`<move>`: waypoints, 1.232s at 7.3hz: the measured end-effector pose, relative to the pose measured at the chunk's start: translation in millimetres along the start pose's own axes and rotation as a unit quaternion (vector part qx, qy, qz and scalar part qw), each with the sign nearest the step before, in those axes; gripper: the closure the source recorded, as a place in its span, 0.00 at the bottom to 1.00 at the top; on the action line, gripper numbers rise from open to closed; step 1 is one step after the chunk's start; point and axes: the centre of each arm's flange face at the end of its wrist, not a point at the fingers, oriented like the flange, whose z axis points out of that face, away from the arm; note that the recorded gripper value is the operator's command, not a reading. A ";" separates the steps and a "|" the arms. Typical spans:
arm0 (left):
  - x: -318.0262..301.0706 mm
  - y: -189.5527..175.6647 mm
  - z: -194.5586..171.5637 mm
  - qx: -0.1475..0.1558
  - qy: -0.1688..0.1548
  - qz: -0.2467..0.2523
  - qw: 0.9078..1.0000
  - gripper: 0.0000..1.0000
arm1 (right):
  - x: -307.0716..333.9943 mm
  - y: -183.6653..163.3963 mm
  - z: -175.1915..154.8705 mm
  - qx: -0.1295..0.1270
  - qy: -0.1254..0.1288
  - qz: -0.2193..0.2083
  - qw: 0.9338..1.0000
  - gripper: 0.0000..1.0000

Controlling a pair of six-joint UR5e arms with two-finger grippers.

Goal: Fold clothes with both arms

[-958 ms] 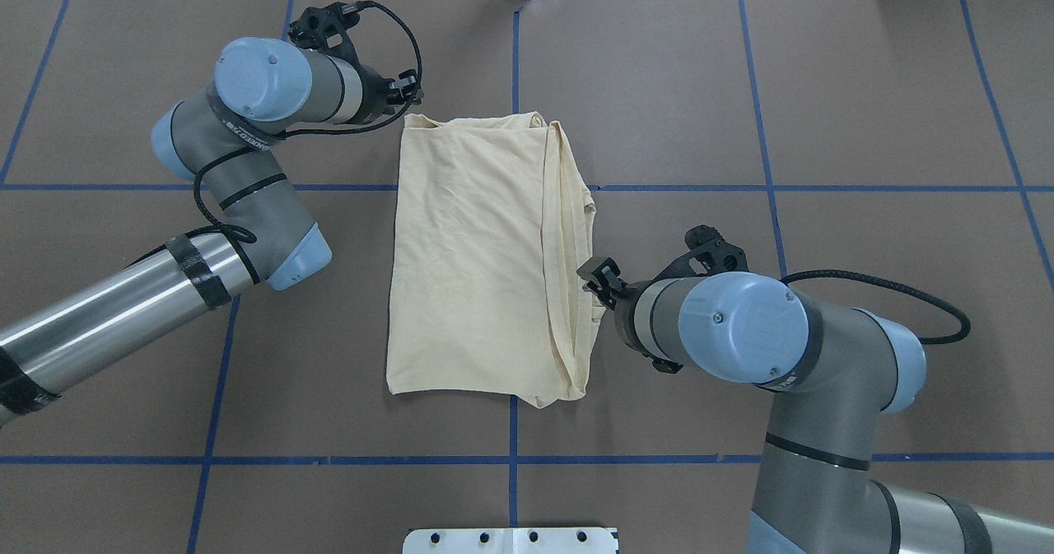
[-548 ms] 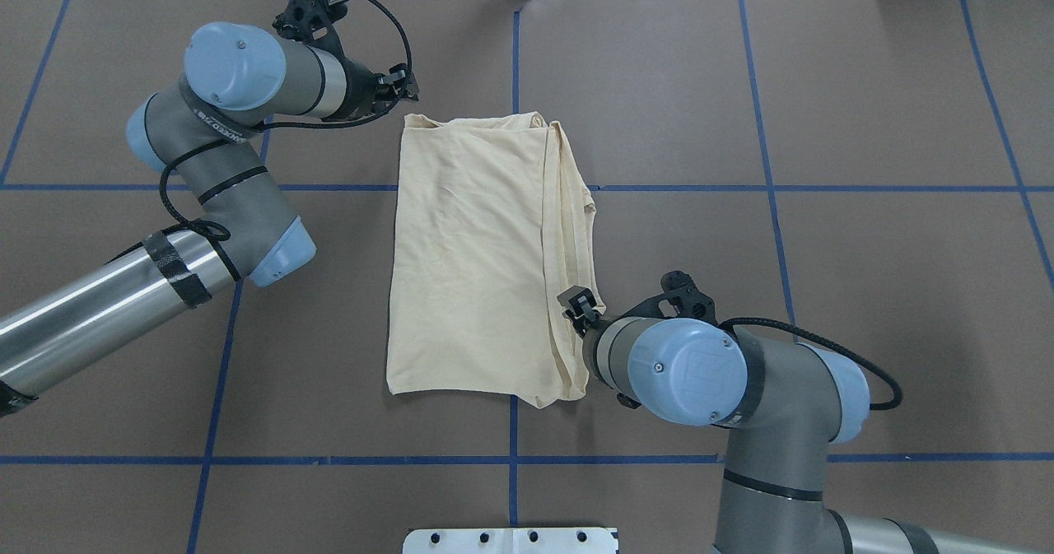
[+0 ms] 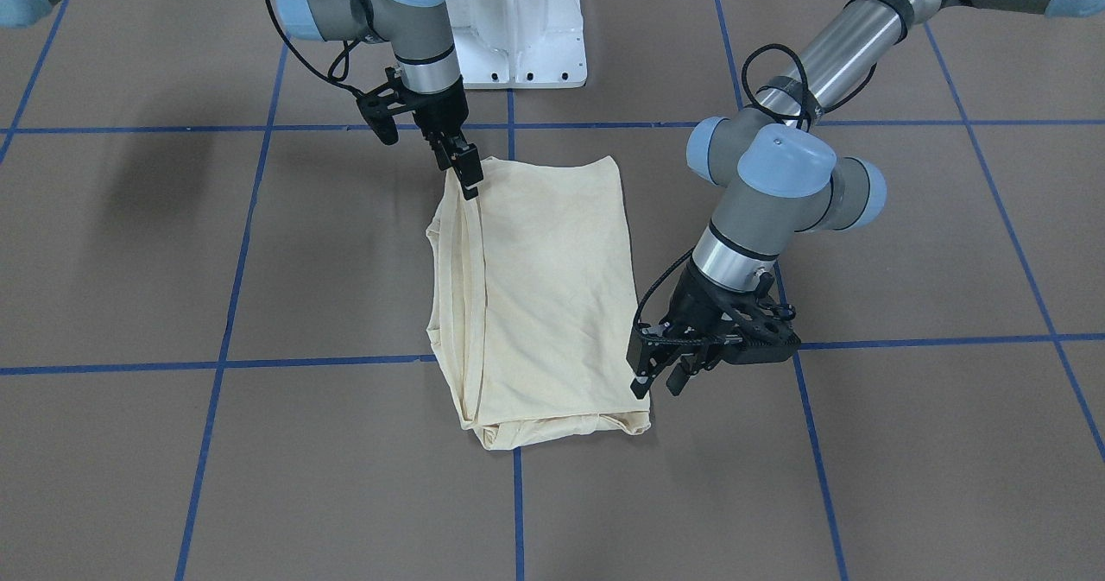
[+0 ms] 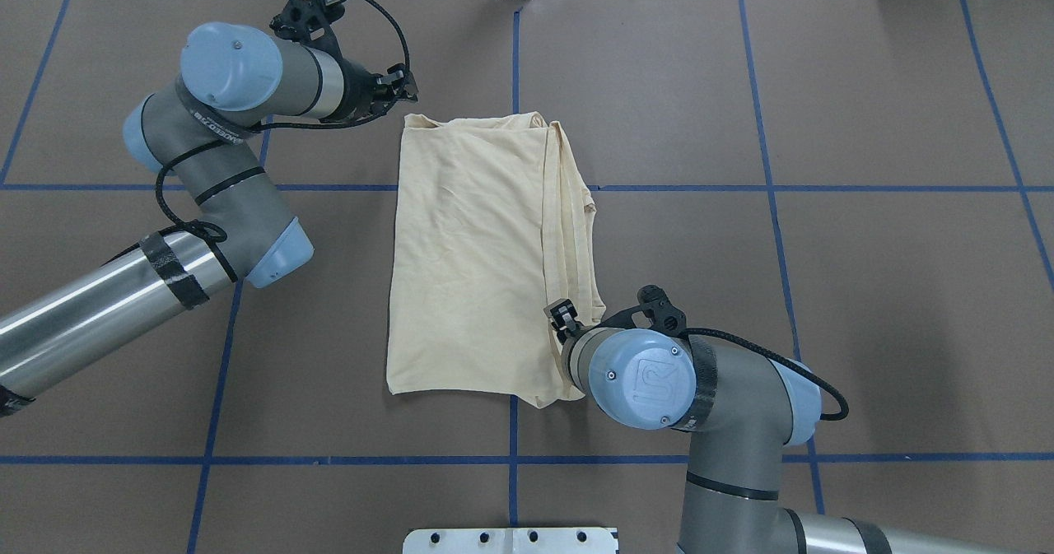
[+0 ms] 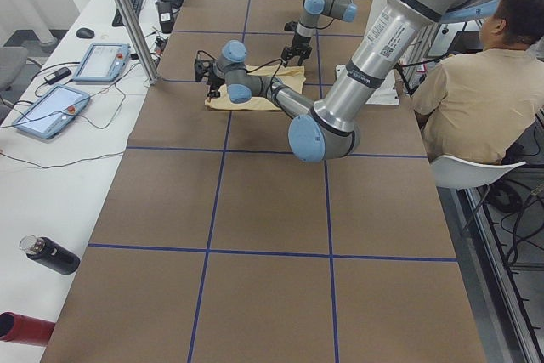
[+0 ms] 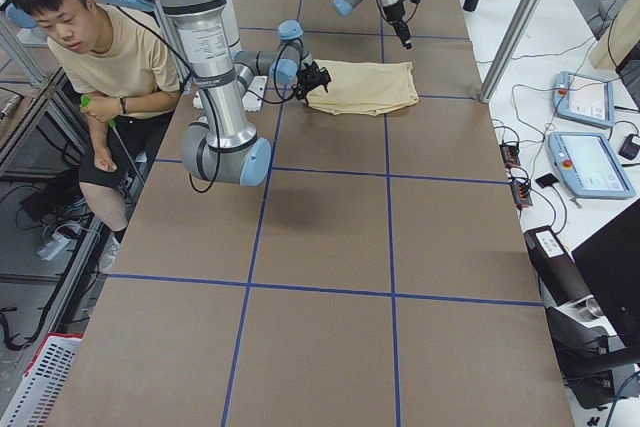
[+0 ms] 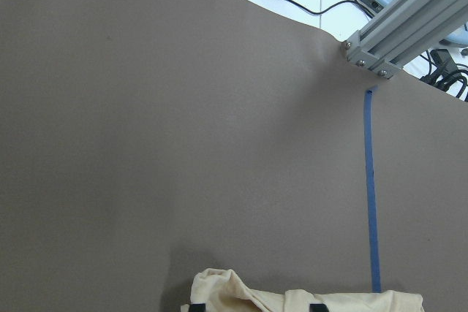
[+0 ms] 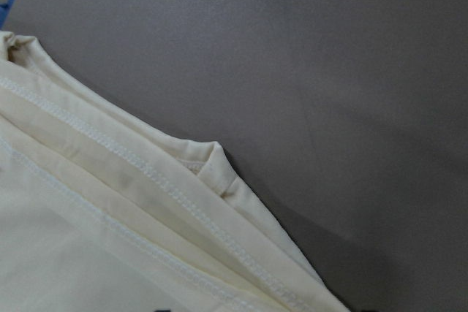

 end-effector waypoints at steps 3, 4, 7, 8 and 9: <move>-0.5 0.4 0.2 0.000 0.000 -0.001 1.000 0.39 | 6.2 -2.3 5.2 0.005 0.011 -0.008 1.000 0.13; -0.6 0.6 0.3 0.000 0.000 -0.001 1.000 0.39 | 8.9 -0.8 8.4 0.007 0.014 -0.011 1.000 0.13; -1.6 0.7 0.9 0.000 -0.001 -0.002 1.000 0.38 | 15.4 3.0 15.0 0.009 0.021 -0.016 1.000 0.75; -1.4 0.7 0.9 0.000 -0.001 -0.001 1.000 0.38 | 14.9 3.8 14.8 0.009 0.020 -0.016 1.000 1.00; -1.4 0.7 0.9 0.000 -0.001 -0.002 1.000 0.38 | 14.7 4.3 14.6 0.009 0.020 -0.016 1.000 1.00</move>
